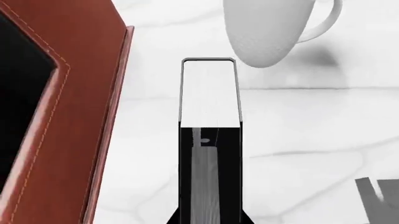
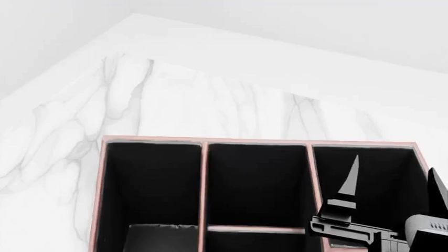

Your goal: Pick up the book and place it in the front compartment of the caddy.

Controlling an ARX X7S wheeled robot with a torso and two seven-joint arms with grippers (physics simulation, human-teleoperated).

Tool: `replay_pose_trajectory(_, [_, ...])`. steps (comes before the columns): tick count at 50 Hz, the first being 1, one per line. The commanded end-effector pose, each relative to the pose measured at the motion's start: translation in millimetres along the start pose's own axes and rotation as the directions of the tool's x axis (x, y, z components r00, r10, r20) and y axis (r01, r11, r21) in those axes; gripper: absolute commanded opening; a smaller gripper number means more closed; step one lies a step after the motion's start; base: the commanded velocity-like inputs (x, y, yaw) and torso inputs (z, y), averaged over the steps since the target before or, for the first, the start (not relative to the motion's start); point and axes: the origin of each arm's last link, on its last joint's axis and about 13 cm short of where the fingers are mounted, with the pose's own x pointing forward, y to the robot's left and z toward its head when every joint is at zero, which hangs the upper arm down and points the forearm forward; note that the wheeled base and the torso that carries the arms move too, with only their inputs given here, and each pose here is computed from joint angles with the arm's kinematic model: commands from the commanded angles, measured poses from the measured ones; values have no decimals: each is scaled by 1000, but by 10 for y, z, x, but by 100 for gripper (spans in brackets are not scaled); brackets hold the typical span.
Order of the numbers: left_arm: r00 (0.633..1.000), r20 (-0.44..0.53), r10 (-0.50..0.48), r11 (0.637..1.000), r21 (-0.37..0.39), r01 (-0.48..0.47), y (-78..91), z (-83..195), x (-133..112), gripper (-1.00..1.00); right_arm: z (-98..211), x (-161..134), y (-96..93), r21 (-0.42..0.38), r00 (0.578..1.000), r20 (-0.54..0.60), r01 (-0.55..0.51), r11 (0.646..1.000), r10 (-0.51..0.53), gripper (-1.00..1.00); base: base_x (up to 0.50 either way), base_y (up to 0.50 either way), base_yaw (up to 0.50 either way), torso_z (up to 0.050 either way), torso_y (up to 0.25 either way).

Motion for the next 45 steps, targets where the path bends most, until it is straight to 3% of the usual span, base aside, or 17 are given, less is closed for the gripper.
replay_pose_trajectory(1, [987, 80, 138, 981, 126, -147, 168, 252, -233, -100, -12, 12, -33, -1, 999, 17, 32, 999, -32, 100, 0, 0, 0, 0, 0])
replay_pose_trajectory(8, [971, 87, 224, 950, 200, -238, 254, 369, -389, -100, -13, 11, -33, 0, 999, 16, 29, 1000, -29, 100, 0, 0, 0, 0, 0])
replay_pose_trajectory(10, [962, 103, 252, 926, 263, -271, 277, 394, -431, -100, -10, 11, -33, 1, 999, 16, 29, 1000, -29, 100, 0, 0, 0, 0, 0])
replay_pose_trajectory(15, [944, 113, 309, 892, 309, -329, 365, 463, -515, -100, -13, 9, -27, 1, 1000, 14, 25, 1000, -25, 100, 0, 0, 0, 0, 0])
replay_pose_trajectory(18, [926, 121, 356, 843, 386, -375, 433, 470, -541, -100, -8, 12, -31, 1, 999, 16, 28, 1000, -28, 100, 0, 0, 0, 0, 3])
replay_pose_trajectory(20, [923, 121, 365, 831, 405, -382, 451, 486, -565, -100, -12, 15, -33, 0, 999, 17, 30, 1000, -30, 100, 0, 0, 0, 0, 0])
replay_pose_trajectory(29, [907, 118, 405, 789, 456, -412, 706, 510, -666, -100, -10, 8, -30, -1, 1000, 17, 27, 1000, -27, 100, 0, 0, 0, 0, 1])
replay_pose_trajectory(33, [892, 125, 435, 787, 428, -444, 829, 543, -714, -100, -15, 9, -30, -3, 1000, 15, 26, 1000, -26, 100, 0, 0, 0, 0, 0])
replay_pose_trajectory(45, [873, 145, 466, 742, 473, -475, 953, 703, -861, -100, -13, 11, -31, -3, 1000, 17, 25, 1000, -25, 100, 0, 0, 0, 0, 1])
